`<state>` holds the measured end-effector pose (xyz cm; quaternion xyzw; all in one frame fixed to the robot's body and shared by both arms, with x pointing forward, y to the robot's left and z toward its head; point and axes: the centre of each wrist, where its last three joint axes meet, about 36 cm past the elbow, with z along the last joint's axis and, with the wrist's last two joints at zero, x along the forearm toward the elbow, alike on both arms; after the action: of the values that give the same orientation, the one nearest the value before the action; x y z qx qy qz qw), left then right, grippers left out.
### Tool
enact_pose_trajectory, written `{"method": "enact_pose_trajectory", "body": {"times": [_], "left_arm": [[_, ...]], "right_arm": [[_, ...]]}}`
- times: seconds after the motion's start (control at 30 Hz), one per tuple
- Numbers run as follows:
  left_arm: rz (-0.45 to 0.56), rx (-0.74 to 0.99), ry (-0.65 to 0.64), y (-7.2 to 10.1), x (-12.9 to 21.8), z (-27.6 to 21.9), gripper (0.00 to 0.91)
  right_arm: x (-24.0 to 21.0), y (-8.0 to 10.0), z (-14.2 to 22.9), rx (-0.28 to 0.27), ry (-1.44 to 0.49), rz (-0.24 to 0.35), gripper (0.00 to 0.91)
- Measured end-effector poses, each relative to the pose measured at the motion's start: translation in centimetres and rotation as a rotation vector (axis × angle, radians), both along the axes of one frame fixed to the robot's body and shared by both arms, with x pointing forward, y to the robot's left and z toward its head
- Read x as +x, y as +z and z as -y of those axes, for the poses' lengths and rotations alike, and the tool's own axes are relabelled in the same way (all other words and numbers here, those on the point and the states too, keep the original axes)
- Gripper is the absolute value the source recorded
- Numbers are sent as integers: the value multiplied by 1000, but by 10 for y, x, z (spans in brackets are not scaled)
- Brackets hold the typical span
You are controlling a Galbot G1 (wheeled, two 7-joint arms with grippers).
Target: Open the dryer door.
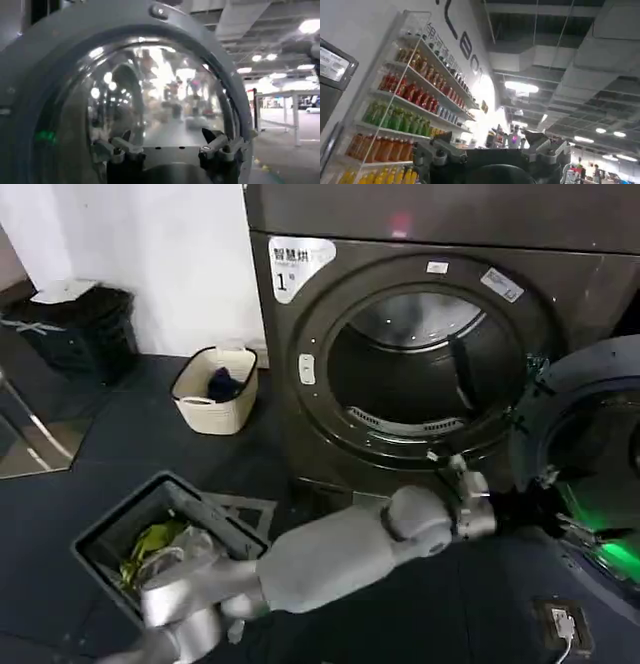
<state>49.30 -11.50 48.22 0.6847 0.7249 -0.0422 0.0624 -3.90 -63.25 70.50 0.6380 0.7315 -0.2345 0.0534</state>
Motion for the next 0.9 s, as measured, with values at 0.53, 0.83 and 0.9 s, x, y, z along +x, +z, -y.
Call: {"method": "enact_pose_trajectory", "body": {"times": [0.53,0.83,0.9], "left_arm": [[36,16,135,-18,-4,-155,907],[67,-15,243,-21,-24,-252,907],[78,26,278,-22,-31,-274,907]], "right_arm": [[10,8,-6,-47,28,-13,907],[17,12,-12,-72,32,-8,907],[18,12,-13,-75,33,-8,907]]}}
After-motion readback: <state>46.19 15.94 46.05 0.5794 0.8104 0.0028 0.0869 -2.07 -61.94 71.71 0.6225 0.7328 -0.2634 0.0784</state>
